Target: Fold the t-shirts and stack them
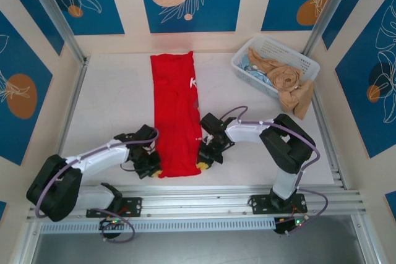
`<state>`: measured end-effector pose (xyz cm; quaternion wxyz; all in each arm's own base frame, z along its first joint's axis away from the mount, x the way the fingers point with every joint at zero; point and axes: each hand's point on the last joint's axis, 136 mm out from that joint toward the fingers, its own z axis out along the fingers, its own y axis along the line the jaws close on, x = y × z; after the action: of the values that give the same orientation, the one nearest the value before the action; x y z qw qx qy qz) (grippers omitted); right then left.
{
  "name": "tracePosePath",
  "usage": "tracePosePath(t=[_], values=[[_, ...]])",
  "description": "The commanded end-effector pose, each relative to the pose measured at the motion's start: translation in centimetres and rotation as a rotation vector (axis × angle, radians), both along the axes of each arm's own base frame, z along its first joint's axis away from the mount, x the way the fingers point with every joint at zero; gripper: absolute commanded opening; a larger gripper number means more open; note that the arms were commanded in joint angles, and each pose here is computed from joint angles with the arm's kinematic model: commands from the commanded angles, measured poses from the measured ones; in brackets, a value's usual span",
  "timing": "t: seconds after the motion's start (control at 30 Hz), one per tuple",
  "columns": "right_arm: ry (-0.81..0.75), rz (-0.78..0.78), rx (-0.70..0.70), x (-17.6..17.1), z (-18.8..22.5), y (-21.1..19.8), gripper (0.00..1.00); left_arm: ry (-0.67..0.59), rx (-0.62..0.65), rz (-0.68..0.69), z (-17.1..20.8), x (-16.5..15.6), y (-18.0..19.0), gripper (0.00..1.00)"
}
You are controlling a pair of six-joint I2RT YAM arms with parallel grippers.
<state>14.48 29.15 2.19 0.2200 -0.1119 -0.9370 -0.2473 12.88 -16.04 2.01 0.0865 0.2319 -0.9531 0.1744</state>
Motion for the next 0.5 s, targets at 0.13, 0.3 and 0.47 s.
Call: tracePosePath(t=[0.13,0.3,0.47], values=[[0.031,0.028,0.013,-2.7,4.8,-1.1,0.0,-0.102,-0.126,0.017,4.0,-0.3,-1.0,0.0],[-0.031,-0.013,0.021,-0.3,7.1,-0.8,0.0,-0.242,-0.157,0.092,6.7,2.3,-1.3,0.0],[-0.087,-0.072,0.033,3.8,8.8,-0.8,0.0,-0.392,-0.121,0.144,9.7,6.4,-1.2,0.0]])
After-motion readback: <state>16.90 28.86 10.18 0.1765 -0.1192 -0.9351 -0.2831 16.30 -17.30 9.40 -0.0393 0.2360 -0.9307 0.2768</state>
